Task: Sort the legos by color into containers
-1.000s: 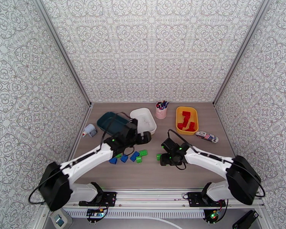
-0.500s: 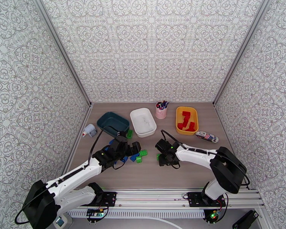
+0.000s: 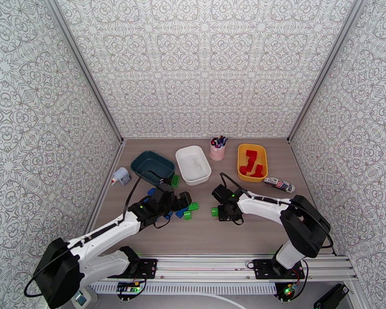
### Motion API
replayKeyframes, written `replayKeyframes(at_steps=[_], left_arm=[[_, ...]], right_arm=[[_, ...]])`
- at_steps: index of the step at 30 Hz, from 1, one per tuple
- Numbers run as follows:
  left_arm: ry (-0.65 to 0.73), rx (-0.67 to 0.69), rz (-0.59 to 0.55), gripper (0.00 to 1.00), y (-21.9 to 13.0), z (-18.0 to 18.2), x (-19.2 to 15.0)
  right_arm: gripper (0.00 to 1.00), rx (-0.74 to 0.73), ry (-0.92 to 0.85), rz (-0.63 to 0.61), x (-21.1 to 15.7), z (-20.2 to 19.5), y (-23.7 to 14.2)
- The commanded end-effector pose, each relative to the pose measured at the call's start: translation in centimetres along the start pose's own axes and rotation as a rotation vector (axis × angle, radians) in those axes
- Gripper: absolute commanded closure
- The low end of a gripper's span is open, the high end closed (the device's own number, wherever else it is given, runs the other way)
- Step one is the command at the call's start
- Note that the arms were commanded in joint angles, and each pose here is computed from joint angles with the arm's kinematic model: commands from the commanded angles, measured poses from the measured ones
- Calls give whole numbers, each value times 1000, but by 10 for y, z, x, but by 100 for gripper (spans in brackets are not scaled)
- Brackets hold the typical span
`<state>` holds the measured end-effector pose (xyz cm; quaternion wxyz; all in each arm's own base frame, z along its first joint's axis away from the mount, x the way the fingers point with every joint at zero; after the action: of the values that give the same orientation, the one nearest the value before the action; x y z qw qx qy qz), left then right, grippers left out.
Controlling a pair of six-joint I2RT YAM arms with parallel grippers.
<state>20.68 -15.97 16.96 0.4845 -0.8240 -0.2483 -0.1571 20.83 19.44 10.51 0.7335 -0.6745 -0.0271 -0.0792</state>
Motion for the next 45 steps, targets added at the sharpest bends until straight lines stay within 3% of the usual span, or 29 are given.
replayKeyframes(at_steps=[1, 7, 13, 21, 31, 37, 45], left_arm=[[-18, -74, -7, 1, 4, -9, 3], [-53, -140, 13, 1, 8, -15, 15], [-97, -193, -11, 1, 14, -16, 42], [-119, -119, -73, 1, 0, -7, 80], [-152, -42, -58, 1, -20, 28, 55], [-143, -50, -17, 1, -20, 35, 40], [-91, -45, -13, 1, -18, 20, 46]], right_arm=[[65, 95, 17, -41, 12, 9, -5], [68, 128, 15, -88, 25, 14, -34], [68, 251, -17, -152, 54, 46, -70], [68, 359, -4, -212, 119, 90, -90], [58, 449, 48, -206, 189, 117, -82], [38, 459, 39, -213, 198, 123, -88], [36, 416, 31, -238, 177, 101, -106]])
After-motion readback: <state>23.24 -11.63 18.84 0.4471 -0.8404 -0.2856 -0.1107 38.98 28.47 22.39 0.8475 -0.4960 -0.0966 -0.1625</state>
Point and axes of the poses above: each hand's point on the last joint's axis, 136 mm out from that joint toward the fingers, its own y axis out along the fingers, its own z axis along the line the jaws close on, x = y × z, the point moved 9 cm from there along -y, back along the fingers, and after that the axes turned 7 degrees about y, right-handed, at the moved point
